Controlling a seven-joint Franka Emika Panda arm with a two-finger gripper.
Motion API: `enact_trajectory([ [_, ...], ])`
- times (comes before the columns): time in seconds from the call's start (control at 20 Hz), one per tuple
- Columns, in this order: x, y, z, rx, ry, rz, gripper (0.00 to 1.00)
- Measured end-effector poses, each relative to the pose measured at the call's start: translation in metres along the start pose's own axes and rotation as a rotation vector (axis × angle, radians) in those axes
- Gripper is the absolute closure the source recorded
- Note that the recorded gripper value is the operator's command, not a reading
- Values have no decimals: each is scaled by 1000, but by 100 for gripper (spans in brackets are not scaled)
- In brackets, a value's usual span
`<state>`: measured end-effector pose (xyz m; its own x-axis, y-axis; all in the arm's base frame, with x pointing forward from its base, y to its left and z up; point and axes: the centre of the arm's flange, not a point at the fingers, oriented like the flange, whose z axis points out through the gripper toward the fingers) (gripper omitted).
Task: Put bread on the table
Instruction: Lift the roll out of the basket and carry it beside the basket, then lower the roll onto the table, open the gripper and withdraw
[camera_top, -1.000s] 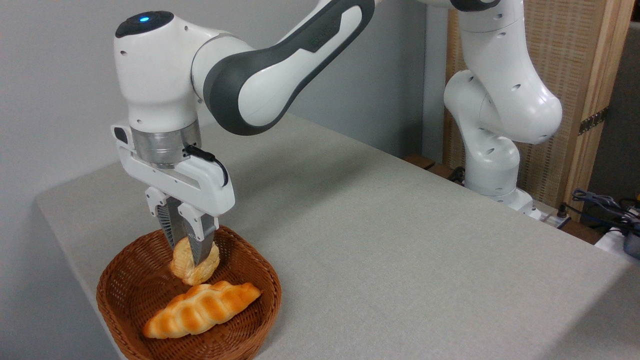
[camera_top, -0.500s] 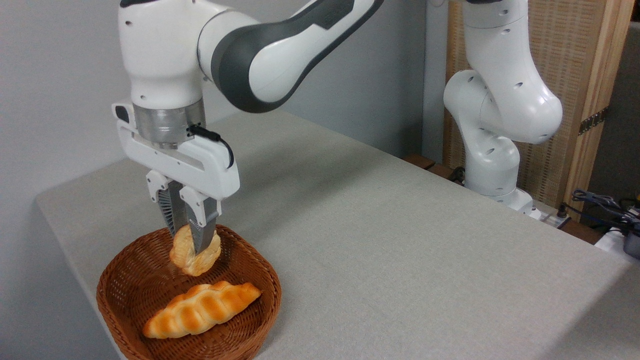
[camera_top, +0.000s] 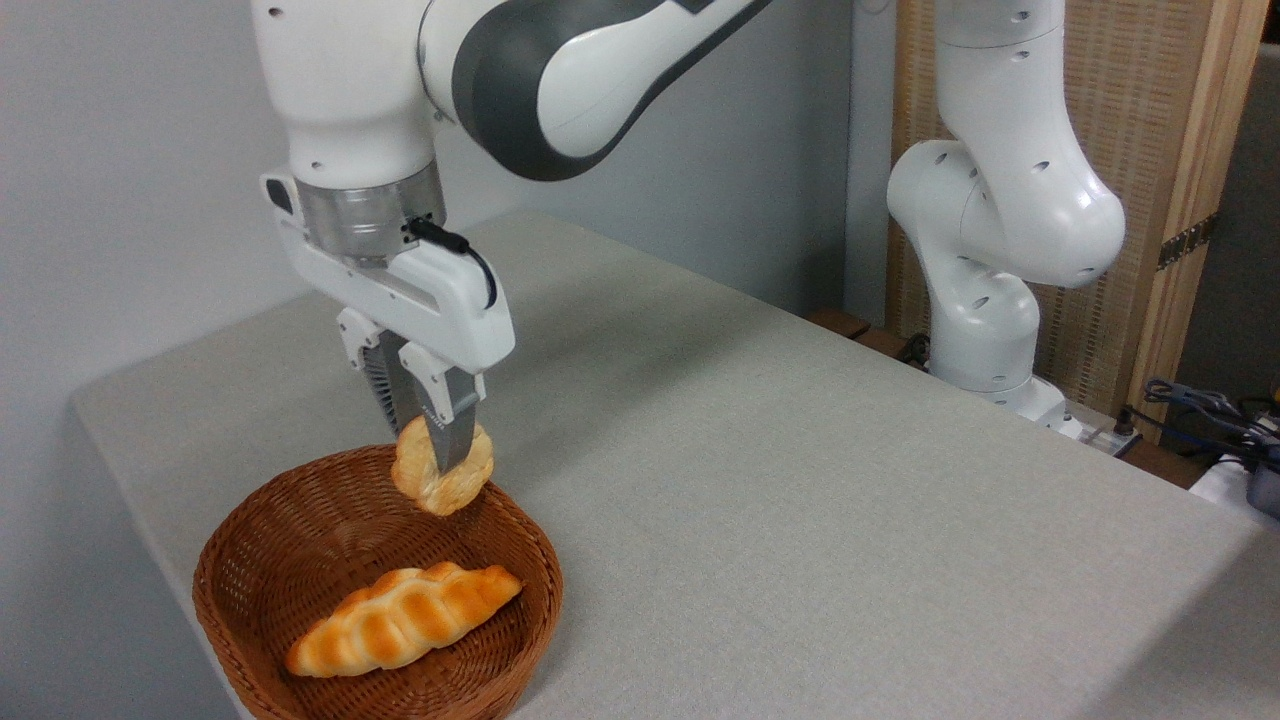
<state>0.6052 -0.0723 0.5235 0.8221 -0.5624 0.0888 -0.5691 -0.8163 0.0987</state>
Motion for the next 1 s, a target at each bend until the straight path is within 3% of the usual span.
enact_trajectory([
  [0.1, -10, 2, -4, -29, -36, 53, 56],
  [0.3, -19, 9, -4, -73, -91, 146, 36],
  [0.4, -22, 14, 6, -96, -119, 188, 7],
  [0.55, -26, 23, 27, -126, -158, 224, 0],
  [1.0, -30, 49, 65, -172, -227, 264, 0],
])
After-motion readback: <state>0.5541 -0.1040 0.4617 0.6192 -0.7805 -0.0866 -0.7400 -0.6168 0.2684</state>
